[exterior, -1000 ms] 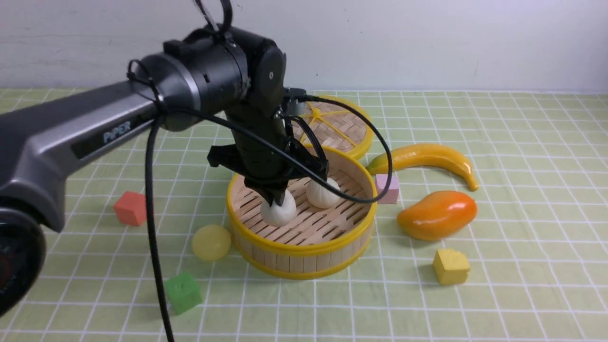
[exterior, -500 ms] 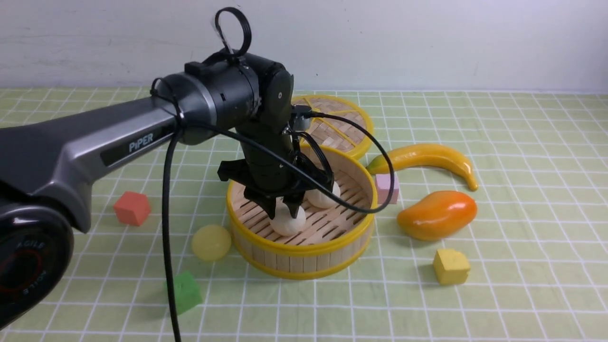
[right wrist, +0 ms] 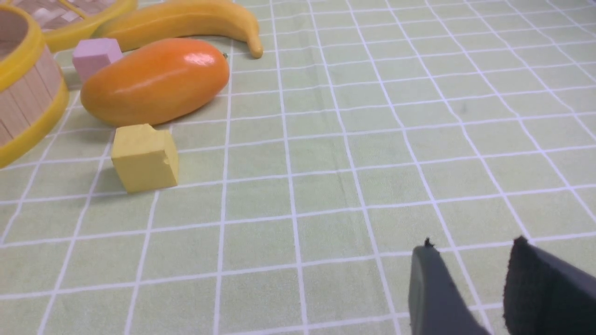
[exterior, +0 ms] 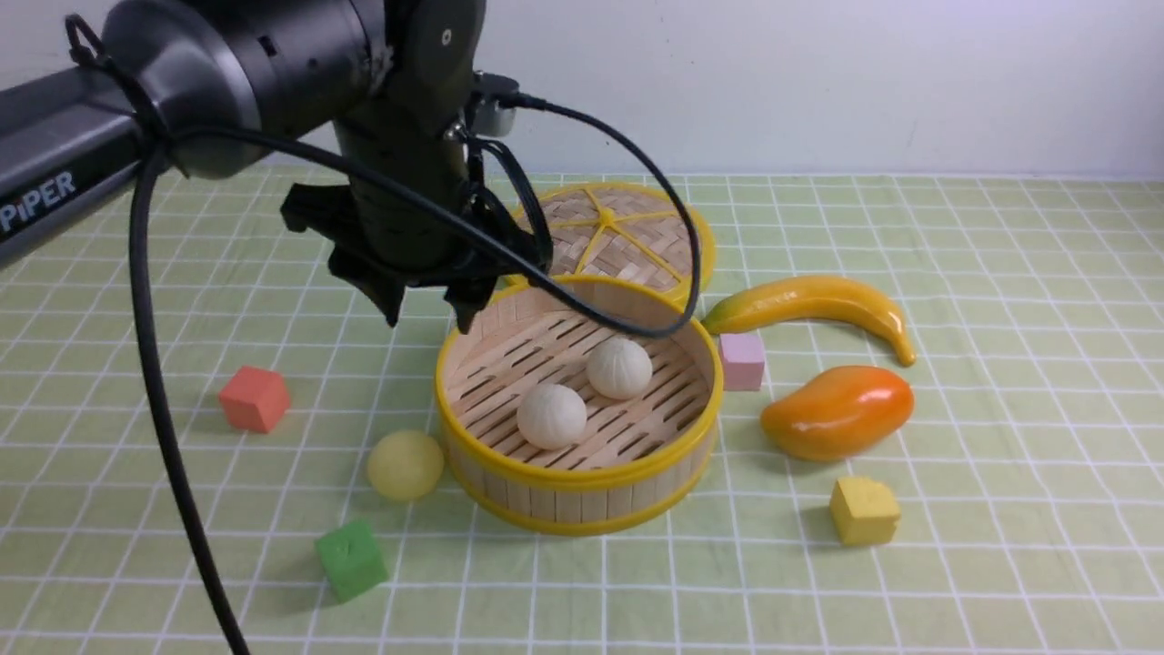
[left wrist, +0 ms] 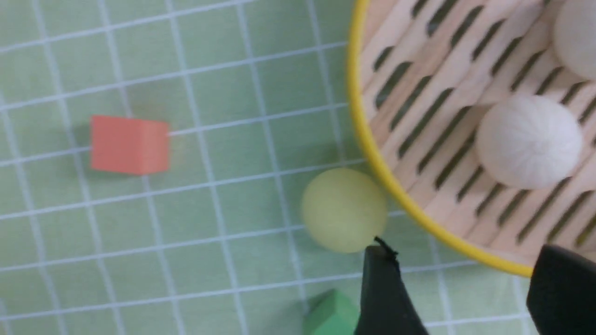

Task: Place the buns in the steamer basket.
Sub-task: Use the left arm to grab a steamed stuffed bun

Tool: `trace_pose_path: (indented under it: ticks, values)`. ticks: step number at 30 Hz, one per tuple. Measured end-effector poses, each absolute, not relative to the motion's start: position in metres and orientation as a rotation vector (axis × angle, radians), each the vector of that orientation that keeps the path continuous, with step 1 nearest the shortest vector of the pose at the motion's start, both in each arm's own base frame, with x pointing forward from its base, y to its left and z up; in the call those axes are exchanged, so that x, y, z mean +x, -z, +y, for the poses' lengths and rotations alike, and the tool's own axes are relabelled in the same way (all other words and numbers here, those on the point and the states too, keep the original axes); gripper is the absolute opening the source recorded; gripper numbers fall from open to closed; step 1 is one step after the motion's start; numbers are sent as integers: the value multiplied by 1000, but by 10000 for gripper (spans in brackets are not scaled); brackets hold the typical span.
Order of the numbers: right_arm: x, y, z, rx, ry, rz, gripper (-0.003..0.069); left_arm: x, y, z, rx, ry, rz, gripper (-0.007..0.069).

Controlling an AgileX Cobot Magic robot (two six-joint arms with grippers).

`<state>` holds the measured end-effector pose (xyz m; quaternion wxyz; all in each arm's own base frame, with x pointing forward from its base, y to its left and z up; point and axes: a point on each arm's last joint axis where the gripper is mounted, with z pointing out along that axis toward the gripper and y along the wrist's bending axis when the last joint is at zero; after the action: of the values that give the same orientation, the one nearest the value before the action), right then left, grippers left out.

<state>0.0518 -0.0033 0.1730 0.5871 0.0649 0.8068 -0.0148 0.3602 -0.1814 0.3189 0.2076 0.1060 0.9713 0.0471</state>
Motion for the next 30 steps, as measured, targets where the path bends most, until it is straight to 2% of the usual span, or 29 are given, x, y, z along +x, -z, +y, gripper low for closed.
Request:
trace_pose_path:
  ticks: [3, 6, 10, 12, 19, 25, 30]
  values:
    - [52, -173, -3, 151, 35, 1880, 239, 363, -296, -165, 290, -189, 2777, 357]
    - [52, -173, -3, 151, 35, 1880, 239, 369, -283, -147, 227, -161, 2816, 318]
    - [52, -173, -3, 151, 35, 1880, 239, 380, -272, -117, 122, -17, 2859, 268]
    - [52, -173, -3, 151, 35, 1880, 239, 384, -268, -106, 94, 95, 2867, 256]
    - [52, -173, -3, 151, 35, 1880, 239, 386, -250, -110, 82, 217, 2917, 248]
    - [52, -173, -3, 151, 35, 1880, 239, 395, -219, -113, 50, 217, 2974, 248]
    - [52, -173, -3, 151, 35, 1880, 239, 400, -207, -115, 32, 224, 2979, 248]
